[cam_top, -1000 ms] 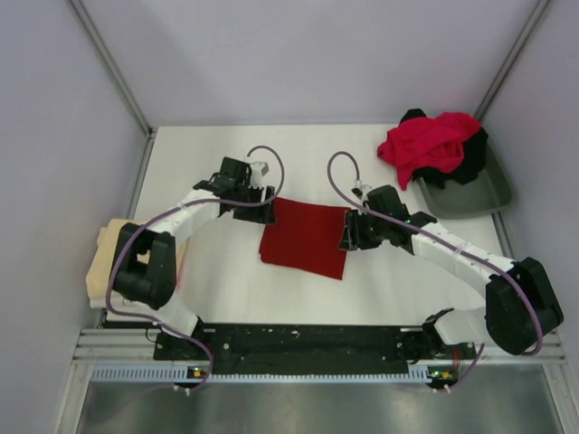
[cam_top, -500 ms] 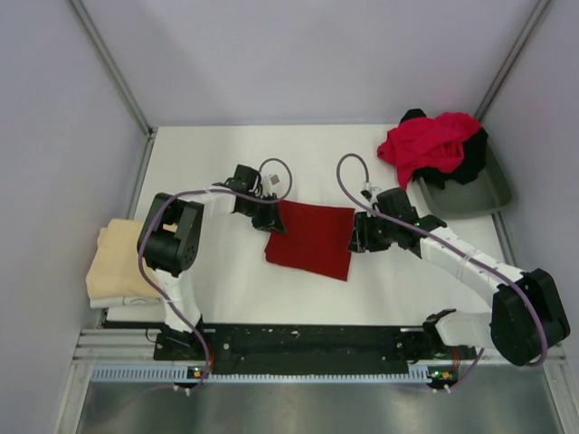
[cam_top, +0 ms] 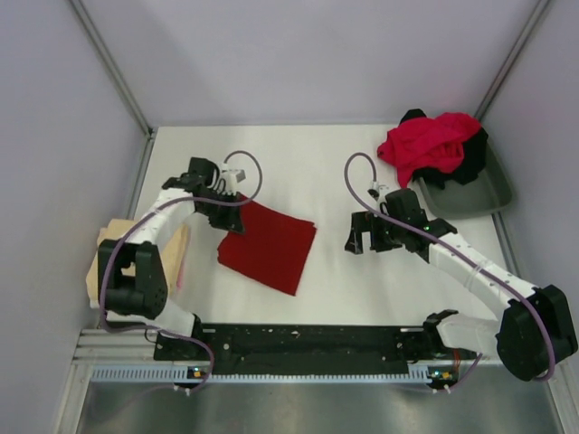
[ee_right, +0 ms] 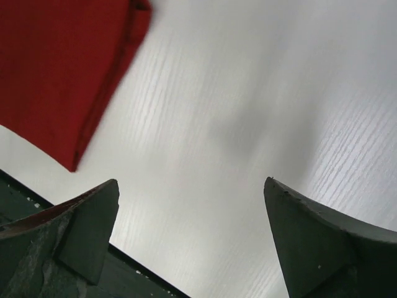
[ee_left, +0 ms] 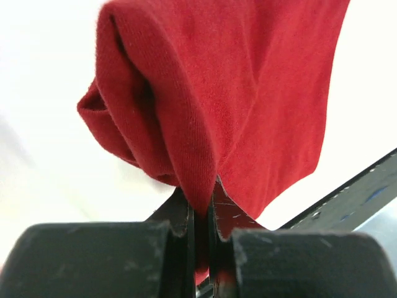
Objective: Fold and stack the t-shirts
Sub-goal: Put the neatly folded tshirt into the corner of the board with the left arm
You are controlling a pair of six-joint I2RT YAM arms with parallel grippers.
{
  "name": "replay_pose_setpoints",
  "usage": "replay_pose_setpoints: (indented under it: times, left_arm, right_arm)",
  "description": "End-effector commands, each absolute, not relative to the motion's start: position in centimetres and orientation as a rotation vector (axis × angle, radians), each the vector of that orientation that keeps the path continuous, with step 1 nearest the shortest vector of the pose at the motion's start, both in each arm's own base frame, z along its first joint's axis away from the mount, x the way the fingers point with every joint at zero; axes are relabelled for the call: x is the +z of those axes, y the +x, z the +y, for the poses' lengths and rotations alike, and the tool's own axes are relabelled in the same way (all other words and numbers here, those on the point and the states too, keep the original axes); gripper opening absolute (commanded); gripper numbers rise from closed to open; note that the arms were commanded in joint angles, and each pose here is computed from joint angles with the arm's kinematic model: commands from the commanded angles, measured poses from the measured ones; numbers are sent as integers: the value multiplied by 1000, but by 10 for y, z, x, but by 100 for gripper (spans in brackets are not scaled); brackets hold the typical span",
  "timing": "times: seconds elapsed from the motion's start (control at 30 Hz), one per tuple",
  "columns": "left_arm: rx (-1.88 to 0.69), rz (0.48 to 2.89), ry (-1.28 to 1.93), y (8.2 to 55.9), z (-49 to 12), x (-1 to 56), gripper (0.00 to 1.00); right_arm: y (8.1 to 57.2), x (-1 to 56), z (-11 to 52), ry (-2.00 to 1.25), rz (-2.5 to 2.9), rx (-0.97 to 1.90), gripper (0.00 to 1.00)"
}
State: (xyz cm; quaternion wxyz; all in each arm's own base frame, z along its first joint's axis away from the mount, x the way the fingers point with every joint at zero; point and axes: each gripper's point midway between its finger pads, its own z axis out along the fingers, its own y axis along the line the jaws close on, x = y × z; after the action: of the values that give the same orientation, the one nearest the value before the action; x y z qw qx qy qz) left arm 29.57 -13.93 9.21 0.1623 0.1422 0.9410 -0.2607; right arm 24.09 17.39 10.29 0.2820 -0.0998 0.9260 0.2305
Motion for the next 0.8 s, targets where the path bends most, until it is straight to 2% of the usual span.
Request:
replay_pose_setpoints:
  times: [0.0,0.2,0.43,0.77]
  left_arm:
    - [-489,2743,534,266,-78,118,0]
    - [-233,2781,571,237,-30,139,0]
    - [159,2752,522,236,33,173,0]
    - [428,2671,485,231,67,223,0]
  right_arm:
    - [246,111,170,-277,2437,594,99]
    - [247,111,167,-287,2431,572,99]
    - [247,106,165,-321,2438,550,99]
    - [245,97,158,-337,2458,502,99]
